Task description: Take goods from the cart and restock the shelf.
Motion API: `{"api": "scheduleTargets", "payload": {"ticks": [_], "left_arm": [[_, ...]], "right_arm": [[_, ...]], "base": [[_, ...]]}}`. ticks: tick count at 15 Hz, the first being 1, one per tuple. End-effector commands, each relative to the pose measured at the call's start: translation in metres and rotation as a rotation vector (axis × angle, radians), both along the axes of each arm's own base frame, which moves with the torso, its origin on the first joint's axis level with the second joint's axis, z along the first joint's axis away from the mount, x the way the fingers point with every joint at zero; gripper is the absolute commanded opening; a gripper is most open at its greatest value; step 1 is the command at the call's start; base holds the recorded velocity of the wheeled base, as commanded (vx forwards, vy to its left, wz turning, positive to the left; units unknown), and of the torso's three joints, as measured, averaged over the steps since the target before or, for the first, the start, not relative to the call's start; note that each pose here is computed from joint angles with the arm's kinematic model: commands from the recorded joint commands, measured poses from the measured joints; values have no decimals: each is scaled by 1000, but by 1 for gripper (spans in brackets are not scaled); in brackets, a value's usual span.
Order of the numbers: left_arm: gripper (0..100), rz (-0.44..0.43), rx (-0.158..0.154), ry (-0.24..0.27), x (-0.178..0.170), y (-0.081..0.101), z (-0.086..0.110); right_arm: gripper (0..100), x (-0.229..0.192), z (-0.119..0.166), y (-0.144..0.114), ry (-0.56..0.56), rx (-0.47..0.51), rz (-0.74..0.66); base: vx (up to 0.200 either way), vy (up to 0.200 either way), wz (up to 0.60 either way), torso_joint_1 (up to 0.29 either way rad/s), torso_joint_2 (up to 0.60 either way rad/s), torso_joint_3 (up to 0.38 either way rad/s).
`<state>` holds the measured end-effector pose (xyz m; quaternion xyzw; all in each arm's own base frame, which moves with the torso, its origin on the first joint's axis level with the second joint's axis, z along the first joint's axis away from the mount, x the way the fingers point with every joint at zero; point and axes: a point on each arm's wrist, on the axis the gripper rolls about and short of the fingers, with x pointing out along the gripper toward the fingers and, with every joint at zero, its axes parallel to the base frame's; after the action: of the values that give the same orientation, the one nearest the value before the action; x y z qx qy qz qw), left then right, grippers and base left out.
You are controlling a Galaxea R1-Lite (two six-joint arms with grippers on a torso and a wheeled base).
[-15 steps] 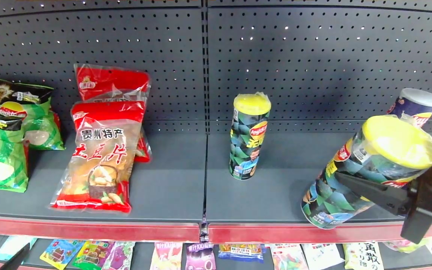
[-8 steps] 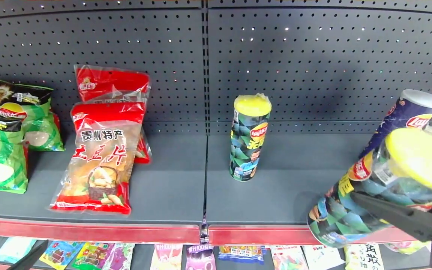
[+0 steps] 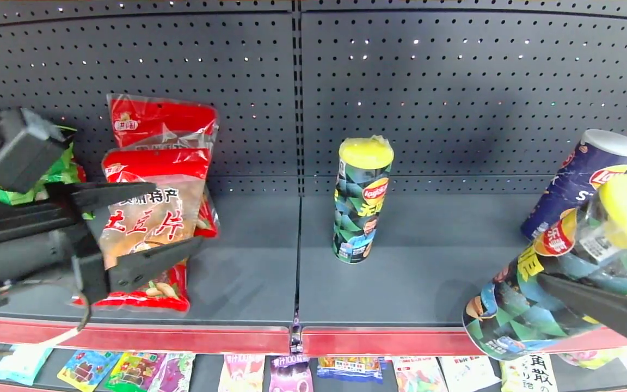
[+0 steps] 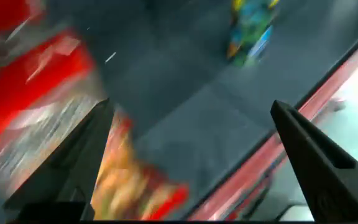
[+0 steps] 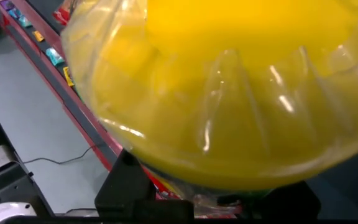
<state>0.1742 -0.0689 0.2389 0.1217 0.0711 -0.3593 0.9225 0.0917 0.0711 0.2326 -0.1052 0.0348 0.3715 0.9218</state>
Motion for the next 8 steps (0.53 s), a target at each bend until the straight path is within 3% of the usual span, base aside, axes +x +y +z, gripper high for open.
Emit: {"api": "scheduleTargets", "payload": {"ticks": [1, 3, 6, 8], "left_arm": [[100, -125, -27, 65, 81, -59, -16], [100, -206, -35, 51, 106, -101, -26], [100, -260, -21, 79, 115, -130, -40], [100, -283, -25, 68, 116, -142, -38]], "right_arm": [[0, 3, 0, 1, 5, -6, -7], [0, 4, 1, -1, 5, -4, -32], [0, 5, 1, -5, 2, -3, -64], [0, 6, 1, -6, 3, -2, -72]], "base": [[0, 0, 0, 0, 0, 0], [0, 0, 0, 0, 0, 0], [0, 0, 0, 0, 0, 0], [0, 0, 0, 0, 0, 0]]}}
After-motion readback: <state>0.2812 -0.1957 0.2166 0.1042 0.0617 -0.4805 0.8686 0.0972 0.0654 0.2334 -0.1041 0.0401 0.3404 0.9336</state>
